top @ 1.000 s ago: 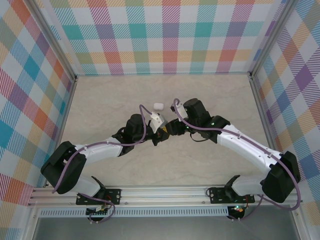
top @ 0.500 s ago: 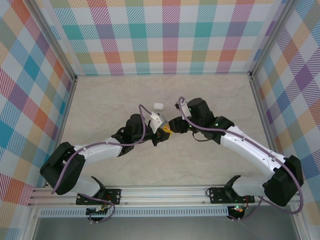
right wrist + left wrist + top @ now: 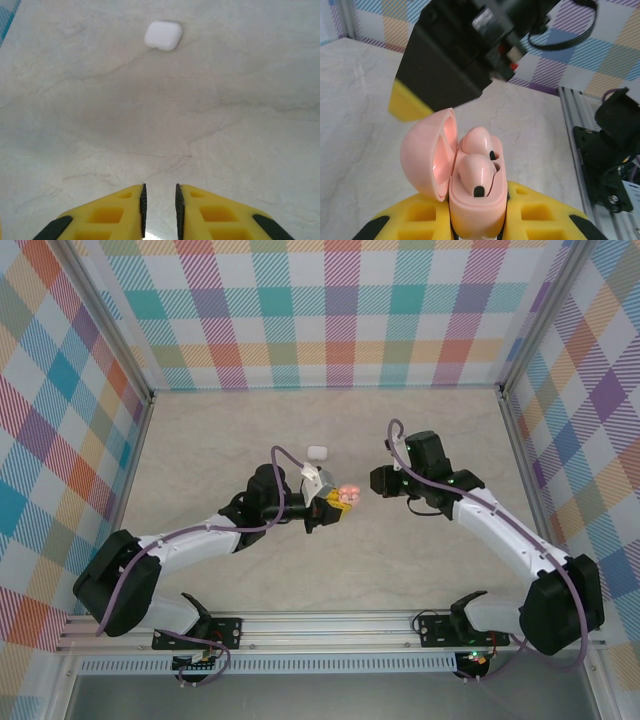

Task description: Insert the wireless bluetooth earbuds into the charging case

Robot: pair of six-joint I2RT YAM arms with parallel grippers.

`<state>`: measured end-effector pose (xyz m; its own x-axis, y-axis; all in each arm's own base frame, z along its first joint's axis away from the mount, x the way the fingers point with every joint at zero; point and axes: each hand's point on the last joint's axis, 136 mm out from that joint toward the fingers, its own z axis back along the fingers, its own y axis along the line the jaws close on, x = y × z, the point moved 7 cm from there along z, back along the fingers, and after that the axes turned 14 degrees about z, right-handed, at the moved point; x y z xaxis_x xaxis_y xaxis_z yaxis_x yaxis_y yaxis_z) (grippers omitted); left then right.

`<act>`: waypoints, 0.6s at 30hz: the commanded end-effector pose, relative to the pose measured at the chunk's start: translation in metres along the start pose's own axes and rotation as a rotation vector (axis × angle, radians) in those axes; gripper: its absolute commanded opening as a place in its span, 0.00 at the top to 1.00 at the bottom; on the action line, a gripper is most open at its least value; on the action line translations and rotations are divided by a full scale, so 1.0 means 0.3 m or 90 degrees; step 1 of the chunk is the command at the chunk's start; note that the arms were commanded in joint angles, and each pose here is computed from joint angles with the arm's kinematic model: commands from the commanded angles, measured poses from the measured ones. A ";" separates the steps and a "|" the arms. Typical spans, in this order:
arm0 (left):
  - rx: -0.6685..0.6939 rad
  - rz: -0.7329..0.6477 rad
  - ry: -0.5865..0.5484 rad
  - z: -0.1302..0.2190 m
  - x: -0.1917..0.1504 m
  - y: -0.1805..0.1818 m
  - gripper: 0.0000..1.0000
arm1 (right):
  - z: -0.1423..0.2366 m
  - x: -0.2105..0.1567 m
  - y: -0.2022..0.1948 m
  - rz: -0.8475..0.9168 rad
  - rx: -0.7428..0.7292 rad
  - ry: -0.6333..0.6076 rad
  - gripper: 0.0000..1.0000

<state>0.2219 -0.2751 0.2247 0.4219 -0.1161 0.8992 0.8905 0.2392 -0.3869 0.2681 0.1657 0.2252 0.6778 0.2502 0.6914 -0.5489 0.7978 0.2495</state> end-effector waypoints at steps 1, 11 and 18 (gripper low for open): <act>-0.082 -0.047 -0.034 0.007 0.085 -0.075 0.97 | -0.026 -0.013 0.040 0.019 0.089 0.009 0.77; -0.108 -0.012 -0.014 -0.034 0.083 -0.066 0.96 | 0.010 0.025 0.136 0.047 0.268 -0.042 0.79; -0.086 0.032 0.005 -0.070 0.063 -0.023 0.96 | 0.076 0.040 0.144 0.065 0.246 -0.092 0.79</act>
<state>0.2234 -0.2905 0.2372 0.4536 -0.1222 0.8828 0.8902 0.1086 -0.4424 0.2502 0.1859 0.2364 0.6239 0.2459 0.7418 -0.7114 0.5718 0.4087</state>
